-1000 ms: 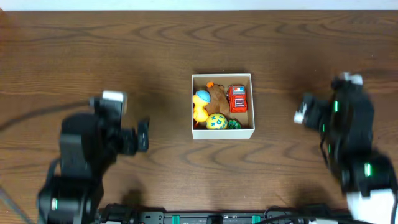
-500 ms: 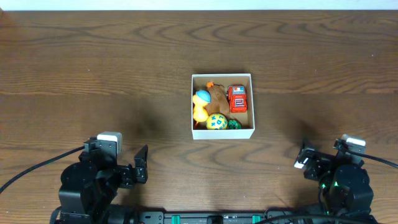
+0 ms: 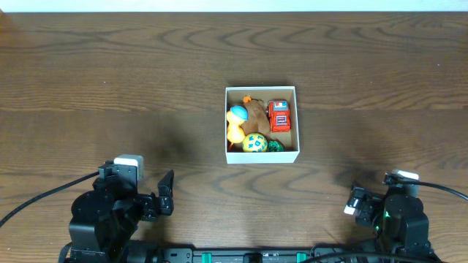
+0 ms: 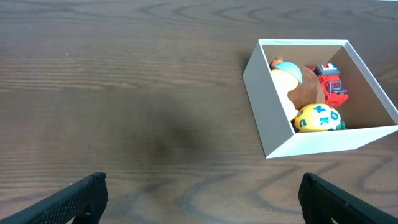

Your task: Pack container

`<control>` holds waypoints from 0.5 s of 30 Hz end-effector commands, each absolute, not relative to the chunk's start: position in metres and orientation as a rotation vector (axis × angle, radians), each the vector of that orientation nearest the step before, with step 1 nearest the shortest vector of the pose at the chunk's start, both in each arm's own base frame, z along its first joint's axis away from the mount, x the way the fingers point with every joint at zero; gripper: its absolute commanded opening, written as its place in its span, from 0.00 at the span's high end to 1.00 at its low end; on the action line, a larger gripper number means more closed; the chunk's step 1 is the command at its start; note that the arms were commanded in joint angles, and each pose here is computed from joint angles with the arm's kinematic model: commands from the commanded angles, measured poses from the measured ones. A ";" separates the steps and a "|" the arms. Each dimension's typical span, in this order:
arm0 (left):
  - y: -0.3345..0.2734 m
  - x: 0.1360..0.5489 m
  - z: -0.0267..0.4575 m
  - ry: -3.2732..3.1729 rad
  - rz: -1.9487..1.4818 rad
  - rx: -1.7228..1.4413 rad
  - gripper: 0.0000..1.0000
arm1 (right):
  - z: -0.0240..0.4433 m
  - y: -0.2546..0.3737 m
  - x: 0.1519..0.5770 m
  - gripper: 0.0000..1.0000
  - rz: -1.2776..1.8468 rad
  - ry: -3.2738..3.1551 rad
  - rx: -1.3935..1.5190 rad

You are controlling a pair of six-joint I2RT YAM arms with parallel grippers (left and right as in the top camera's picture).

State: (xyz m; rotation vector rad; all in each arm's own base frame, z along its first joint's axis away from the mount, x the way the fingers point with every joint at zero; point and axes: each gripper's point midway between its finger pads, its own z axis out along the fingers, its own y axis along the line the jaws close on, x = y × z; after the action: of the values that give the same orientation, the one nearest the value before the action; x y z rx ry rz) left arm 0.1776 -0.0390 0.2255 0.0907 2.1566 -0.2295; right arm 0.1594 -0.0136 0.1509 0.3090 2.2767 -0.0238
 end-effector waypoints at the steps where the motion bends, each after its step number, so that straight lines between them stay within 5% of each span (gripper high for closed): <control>1: -0.039 0.178 0.224 2.161 -0.229 0.086 0.02 | 0.156 -0.009 0.168 0.01 -0.008 2.233 0.266; 15: -0.039 0.178 0.224 2.161 -0.230 0.086 0.02 | 0.224 0.024 0.234 0.01 -0.043 1.503 -0.189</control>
State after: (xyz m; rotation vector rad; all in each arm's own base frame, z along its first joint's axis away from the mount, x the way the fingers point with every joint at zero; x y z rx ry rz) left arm 0.1777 -0.0390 0.2249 0.0907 2.1578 -0.2295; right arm 0.2305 0.0179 0.2336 -0.0647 1.5301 0.0292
